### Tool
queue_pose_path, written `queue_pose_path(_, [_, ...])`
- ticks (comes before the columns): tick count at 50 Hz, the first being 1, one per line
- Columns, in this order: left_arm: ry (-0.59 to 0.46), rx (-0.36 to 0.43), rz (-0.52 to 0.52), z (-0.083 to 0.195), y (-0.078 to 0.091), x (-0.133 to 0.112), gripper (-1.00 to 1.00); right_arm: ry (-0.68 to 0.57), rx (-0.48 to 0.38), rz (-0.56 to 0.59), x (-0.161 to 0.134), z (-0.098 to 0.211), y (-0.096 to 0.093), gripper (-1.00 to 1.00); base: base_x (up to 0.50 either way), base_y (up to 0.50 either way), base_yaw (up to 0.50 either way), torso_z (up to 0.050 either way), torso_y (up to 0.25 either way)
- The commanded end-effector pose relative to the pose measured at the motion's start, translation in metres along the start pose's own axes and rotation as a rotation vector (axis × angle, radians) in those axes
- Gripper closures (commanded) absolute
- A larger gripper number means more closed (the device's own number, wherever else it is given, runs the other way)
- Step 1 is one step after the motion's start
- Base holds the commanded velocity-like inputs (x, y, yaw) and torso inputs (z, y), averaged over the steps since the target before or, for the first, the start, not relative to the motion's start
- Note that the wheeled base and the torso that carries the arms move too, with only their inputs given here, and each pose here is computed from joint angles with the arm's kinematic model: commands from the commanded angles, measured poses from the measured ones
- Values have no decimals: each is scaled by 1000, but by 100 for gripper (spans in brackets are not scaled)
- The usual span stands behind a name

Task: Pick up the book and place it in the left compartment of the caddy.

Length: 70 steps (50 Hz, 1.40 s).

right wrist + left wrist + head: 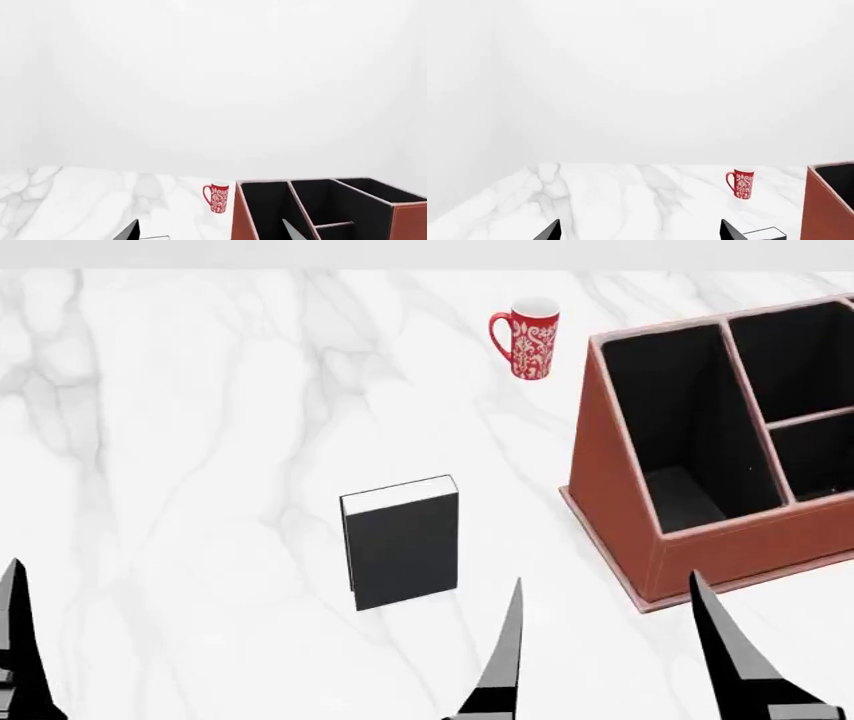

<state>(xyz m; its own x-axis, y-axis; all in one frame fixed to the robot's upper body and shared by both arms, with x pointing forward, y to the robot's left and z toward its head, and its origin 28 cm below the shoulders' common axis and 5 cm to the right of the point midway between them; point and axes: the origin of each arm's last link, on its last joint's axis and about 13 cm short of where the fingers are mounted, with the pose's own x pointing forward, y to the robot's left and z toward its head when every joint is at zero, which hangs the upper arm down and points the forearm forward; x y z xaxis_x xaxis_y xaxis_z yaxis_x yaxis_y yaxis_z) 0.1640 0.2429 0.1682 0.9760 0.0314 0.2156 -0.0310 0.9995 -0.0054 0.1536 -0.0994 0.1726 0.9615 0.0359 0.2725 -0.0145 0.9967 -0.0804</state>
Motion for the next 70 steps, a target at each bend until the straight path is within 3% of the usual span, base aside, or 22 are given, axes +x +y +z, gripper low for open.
queue_pose_path(1, [-32,-6,-2,13,2,-7,-100,-1,-5,12,-19,16,-6,-100,500,0,0,0,0])
queue_pose_path(24, [-35,-2,1,12,2,-6,-100,15,-29,-19,-19,18,-7,-100,500,0,0,0,0])
queue_pose_path(29, [-38,-3,0,12,2,-6,-100,-8,9,-4,-21,19,-7,-100,0,0,0,0,3])
queue_pose_path(30, [-37,-3,1,12,2,-6,-100,-6,-31,0,-21,19,-7,-100,0,-348,0,0,0])
queue_pose_path(50, [-38,-4,1,12,3,-5,-100,-10,21,-13,-20,18,-9,-100,0,-487,0,0,0])
queue_pose_path(53, [-38,-2,2,12,3,-5,-100,5,-45,-48,-17,18,-10,-100,0,0,0,0,0])
queue_pose_path(56, [-40,-3,1,12,3,-5,-100,-5,7,-19,-19,22,-10,-100,0,0,0,0,0])
queue_pose_path(58, [-41,-2,1,13,3,-5,-100,-45,31,33,-22,23,-10,-100,289,0,0,0,0])
queue_pose_path(59, [-41,-3,1,13,3,-5,-100,-12,13,-16,-20,21,-11,-100,500,0,0,0,0])
queue_pose_path(70, [-46,-6,7,15,4,-5,-100,-17,6,-14,-20,21,-10,-100,500,0,0,0,1])
